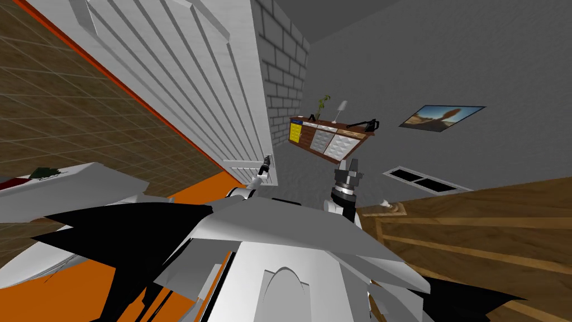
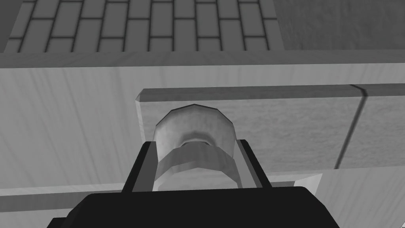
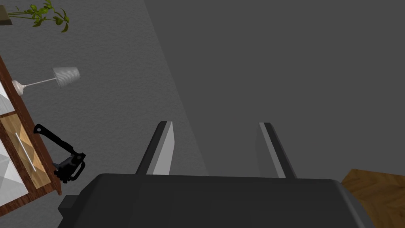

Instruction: Push the door open

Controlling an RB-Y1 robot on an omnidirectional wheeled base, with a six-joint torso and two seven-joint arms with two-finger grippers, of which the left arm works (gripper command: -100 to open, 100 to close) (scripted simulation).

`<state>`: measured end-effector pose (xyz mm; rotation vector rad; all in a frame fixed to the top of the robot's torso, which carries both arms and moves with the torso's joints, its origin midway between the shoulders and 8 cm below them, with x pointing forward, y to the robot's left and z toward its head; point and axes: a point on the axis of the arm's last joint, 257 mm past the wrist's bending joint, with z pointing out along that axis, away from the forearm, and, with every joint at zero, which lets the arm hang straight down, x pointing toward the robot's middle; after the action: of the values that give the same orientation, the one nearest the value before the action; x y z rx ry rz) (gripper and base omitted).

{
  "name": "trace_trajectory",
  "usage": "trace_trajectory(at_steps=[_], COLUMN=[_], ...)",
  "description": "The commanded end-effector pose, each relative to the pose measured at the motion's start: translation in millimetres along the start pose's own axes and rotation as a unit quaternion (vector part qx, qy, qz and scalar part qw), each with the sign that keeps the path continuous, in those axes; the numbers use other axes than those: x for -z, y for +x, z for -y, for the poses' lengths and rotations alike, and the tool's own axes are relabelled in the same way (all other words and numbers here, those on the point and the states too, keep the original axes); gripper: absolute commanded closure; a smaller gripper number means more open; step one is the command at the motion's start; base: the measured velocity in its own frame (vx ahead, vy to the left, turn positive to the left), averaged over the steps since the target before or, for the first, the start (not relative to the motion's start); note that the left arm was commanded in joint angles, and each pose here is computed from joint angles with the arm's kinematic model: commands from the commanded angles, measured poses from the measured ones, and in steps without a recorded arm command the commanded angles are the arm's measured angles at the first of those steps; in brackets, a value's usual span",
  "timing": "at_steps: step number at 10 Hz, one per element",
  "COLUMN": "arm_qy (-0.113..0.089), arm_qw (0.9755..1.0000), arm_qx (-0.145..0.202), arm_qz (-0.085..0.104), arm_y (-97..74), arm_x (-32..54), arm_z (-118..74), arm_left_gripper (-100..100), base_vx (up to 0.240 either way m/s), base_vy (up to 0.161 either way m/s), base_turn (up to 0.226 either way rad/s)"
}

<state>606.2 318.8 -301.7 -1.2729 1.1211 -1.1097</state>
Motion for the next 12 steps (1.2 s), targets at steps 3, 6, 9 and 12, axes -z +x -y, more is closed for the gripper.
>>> trace_trajectory(at_steps=[3, 6, 9, 12], arm_qy=[0.004, 0.004, 0.004, 0.001], arm_qw=[0.9997, 0.9993, 0.9986, 0.9985], arm_qx=[-0.001, -0.001, 0.000, 0.001], arm_qz=[0.026, 0.037, 0.052, 0.055], arm_y=[-29.0, -41.0, -57.5, -60.4], arm_x=[-4.4, -4.0, -3.1, -1.6], arm_z=[4.1, 4.5, 5.1, 2.0], arm_left_gripper=[100, 100, 100, 100], base_vx=[0.151, 0.107, 0.175, 0.108], base_vy=[-0.088, -0.057, -0.111, -0.056], base_turn=[0.042, 0.044, 0.071, 0.037])
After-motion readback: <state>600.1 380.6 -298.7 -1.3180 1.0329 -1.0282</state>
